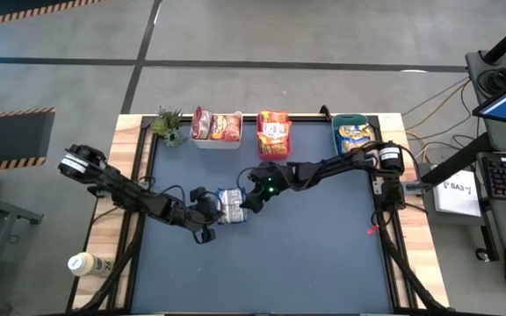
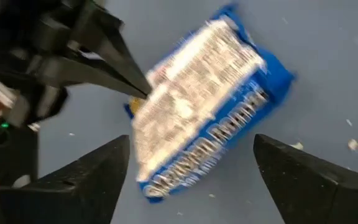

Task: Sort Maruchan noodles
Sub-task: Put the blue noodle pack into the green bin

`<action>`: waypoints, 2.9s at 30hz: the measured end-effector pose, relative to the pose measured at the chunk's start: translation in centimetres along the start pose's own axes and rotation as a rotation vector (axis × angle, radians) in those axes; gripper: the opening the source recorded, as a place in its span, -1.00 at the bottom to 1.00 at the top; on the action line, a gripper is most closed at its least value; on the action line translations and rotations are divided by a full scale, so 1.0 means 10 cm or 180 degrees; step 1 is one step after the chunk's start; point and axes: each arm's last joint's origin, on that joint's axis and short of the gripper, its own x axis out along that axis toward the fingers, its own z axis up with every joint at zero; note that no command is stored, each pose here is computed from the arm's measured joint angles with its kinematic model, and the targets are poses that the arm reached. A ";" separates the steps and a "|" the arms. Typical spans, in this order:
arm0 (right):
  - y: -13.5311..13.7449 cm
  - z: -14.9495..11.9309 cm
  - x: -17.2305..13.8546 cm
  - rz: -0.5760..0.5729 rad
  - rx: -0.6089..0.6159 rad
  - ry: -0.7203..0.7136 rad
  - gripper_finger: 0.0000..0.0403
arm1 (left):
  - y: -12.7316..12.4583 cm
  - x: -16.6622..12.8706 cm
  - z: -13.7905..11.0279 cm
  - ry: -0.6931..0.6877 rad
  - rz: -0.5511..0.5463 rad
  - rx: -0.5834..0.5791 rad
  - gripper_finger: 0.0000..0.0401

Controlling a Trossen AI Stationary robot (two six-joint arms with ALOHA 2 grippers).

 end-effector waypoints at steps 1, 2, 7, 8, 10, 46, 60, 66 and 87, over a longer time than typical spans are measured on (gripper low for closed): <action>-0.02 -0.01 0.01 -0.0034 0.0013 0.0015 0.64 | 0.00 0.00 0.00 0.0009 0.0003 0.0004 -1.00; -0.05 -0.02 0.03 -0.0065 0.0019 0.0014 0.66 | 0.00 0.00 0.00 0.0012 0.0004 0.0003 -1.00; -0.15 -0.08 0.17 -0.0073 0.0023 0.0002 0.70 | 0.00 0.00 -0.01 0.0016 0.0004 -0.0016 -1.00; -0.17 -0.09 0.21 -0.0024 0.0006 -0.0011 0.69 | 0.00 0.00 -0.01 0.0014 0.0009 -0.0015 -1.00; -0.15 -0.10 0.27 0.0203 -0.0079 -0.0098 0.68 | 0.00 0.00 -0.01 0.0008 0.0019 -0.0014 -1.00; -0.16 -0.07 0.43 0.0538 -0.0142 -0.0289 0.06 | -0.02 0.00 0.04 -0.0224 -0.0004 -0.0059 -1.00; -0.17 -0.07 0.42 0.0542 -0.0060 -0.0286 -0.27 | -0.04 0.00 0.06 -0.0284 -0.0035 -0.0089 -1.00; -0.17 -0.05 0.41 0.0539 -0.0078 -0.0297 -0.38 | -0.05 0.00 0.07 -0.0313 -0.0055 -0.0083 -1.00; -0.13 -0.01 0.33 0.0461 -0.0233 -0.0252 -0.40 | -0.26 -0.37 0.24 -0.1041 -0.0141 0.0403 -1.00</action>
